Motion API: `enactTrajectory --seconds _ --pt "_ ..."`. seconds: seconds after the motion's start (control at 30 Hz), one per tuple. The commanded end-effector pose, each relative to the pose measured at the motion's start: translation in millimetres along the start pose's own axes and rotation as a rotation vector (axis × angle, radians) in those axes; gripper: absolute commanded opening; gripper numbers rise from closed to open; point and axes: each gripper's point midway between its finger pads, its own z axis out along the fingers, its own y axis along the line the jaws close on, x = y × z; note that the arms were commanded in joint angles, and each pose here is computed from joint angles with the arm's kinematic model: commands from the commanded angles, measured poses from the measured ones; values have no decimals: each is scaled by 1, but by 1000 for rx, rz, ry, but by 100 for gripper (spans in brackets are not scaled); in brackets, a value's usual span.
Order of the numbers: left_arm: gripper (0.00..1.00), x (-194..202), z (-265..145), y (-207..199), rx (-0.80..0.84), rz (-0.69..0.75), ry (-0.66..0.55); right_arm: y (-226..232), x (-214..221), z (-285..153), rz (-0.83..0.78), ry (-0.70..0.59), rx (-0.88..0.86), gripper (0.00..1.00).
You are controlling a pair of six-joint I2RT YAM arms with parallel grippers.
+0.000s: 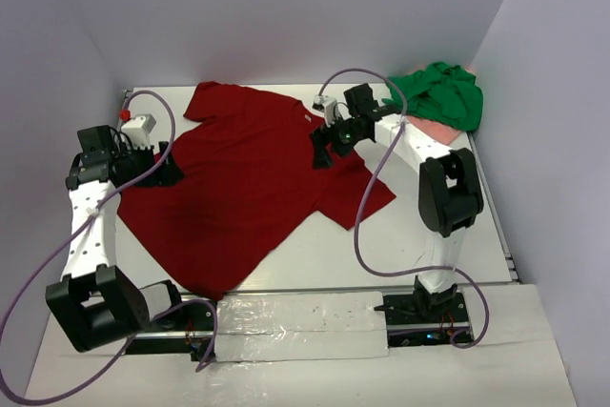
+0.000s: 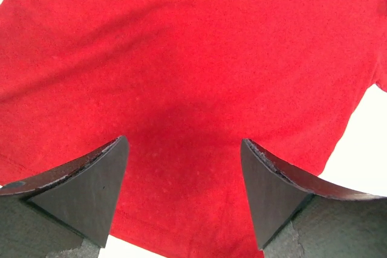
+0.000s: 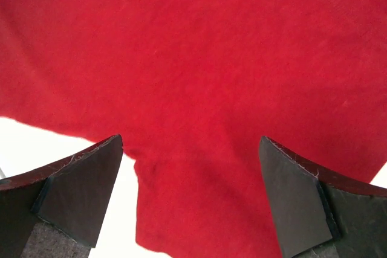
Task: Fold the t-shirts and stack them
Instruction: Flatten the tshirt out
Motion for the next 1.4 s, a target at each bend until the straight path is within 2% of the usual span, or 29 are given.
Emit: enactTrajectory --seconds 0.0,0.17,0.2,0.27,0.3,0.33,0.37,0.47,0.57,0.7,0.8,0.97,1.03,1.27,1.37 --pt "84 -25 -9 -9 12 53 -134 -20 -25 10 10 -48 35 100" --pt "84 -32 -13 -6 -26 43 -191 -16 -27 42 32 9 -64 100" --pt "84 -33 -14 -6 -29 43 -201 -13 -29 46 43 9 -85 98" --pt "84 -35 -16 -6 -36 42 -225 -8 -34 59 56 22 -133 87" --pt "84 -36 -17 -6 -38 47 -231 -14 -42 69 81 21 -133 61" --pt "84 -36 -18 -7 -41 47 -236 -14 -42 74 104 35 -135 26" --pt "84 -37 -19 -5 -53 44 -239 -17 -46 80 117 39 -111 0" --pt "84 -38 -21 -7 -52 48 -244 -15 -56 100 114 37 -92 0" --pt "84 -37 -23 -5 -68 43 -250 -24 -57 114 96 37 25 0" --pt "84 -37 -26 -4 -85 50 -262 -24 -46 135 45 114 175 0" --pt "84 -38 -28 -4 -93 56 -269 -32 -22 136 23 231 292 0" --pt "84 -40 -32 -3 -106 65 -284 -50 14 123 -54 372 432 0" --pt "84 -42 -33 -4 -109 67 -294 -59 18 113 -78 390 495 0" --pt "84 -41 -34 -5 -108 71 -288 -78 54 76 -153 533 606 0" --pt "84 -42 -36 -6 -103 76 -295 -86 75 54 -136 600 614 0"
